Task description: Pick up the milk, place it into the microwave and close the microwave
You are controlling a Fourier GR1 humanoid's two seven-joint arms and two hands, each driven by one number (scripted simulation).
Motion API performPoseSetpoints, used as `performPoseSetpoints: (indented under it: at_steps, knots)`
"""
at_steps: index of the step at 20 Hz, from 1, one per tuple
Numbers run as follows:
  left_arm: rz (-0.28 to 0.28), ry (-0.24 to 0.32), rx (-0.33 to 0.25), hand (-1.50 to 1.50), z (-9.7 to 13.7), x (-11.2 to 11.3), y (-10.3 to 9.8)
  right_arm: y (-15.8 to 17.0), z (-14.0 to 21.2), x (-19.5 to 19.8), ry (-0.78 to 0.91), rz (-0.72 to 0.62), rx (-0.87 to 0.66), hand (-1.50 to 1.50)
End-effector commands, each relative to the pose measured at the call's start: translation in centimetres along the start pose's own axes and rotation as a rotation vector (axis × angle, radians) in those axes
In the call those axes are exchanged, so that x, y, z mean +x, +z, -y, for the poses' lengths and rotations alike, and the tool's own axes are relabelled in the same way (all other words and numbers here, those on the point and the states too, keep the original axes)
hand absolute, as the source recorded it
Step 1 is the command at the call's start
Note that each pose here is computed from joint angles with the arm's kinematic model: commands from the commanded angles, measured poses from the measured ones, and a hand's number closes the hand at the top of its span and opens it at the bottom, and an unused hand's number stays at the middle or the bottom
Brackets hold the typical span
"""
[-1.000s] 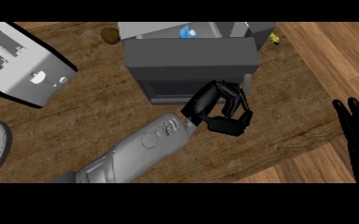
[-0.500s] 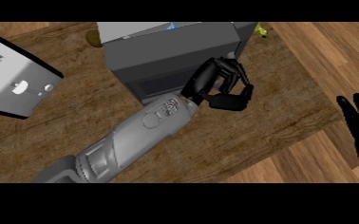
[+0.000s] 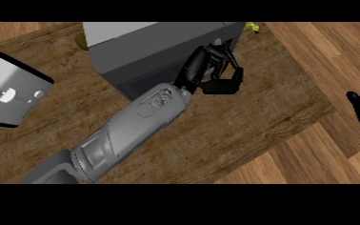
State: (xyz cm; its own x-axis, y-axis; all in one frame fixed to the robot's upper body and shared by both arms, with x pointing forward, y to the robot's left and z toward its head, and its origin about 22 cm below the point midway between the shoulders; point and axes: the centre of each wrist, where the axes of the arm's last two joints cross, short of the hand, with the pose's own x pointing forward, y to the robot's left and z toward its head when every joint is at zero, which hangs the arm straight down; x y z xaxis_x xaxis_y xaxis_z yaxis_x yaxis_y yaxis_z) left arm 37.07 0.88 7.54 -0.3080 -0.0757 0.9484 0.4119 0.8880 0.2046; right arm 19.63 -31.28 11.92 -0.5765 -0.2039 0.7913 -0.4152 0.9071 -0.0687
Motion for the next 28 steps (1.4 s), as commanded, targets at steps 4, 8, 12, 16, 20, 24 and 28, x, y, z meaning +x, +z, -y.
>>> performPoseSetpoints:
  at_steps: [4, 8, 12, 16, 20, 24, 28]
  knots:
    - [0.039, 0.01, -0.016, 1.5, 2.0, 1.8, -1.3, -0.8, 1.1, 0.9, 0.023, -0.004, 0.019, -1.5]
    - [0.053, 0.008, -0.012, 1.5, 2.2, 1.9, -1.2, -1.5, 1.7, 1.6, 0.051, 0.001, 0.038, -1.5]
    - [0.049, 0.013, 0.017, 1.5, 2.4, 2.1, -1.2, -1.8, 2.2, 2.1, 0.069, -0.017, 0.052, -1.5]
    - [0.057, 0.003, 0.031, 1.5, 2.5, 2.0, -1.1, -1.9, 2.4, 2.0, 0.046, -0.017, 0.044, -1.5]
    - [0.056, 0.007, 0.039, 1.5, 2.6, 2.0, -1.0, -2.3, 2.6, 2.4, 0.039, 0.0, 0.048, -1.5]
    - [0.059, 0.008, 0.045, 1.5, 2.8, 2.3, -1.0, -2.7, 2.8, 2.7, 0.035, -0.003, 0.056, -1.5]
    - [0.052, 0.006, 0.074, 1.5, 2.7, 2.2, -1.0, -2.9, 2.9, 3.0, 0.025, -0.003, 0.069, -1.5]
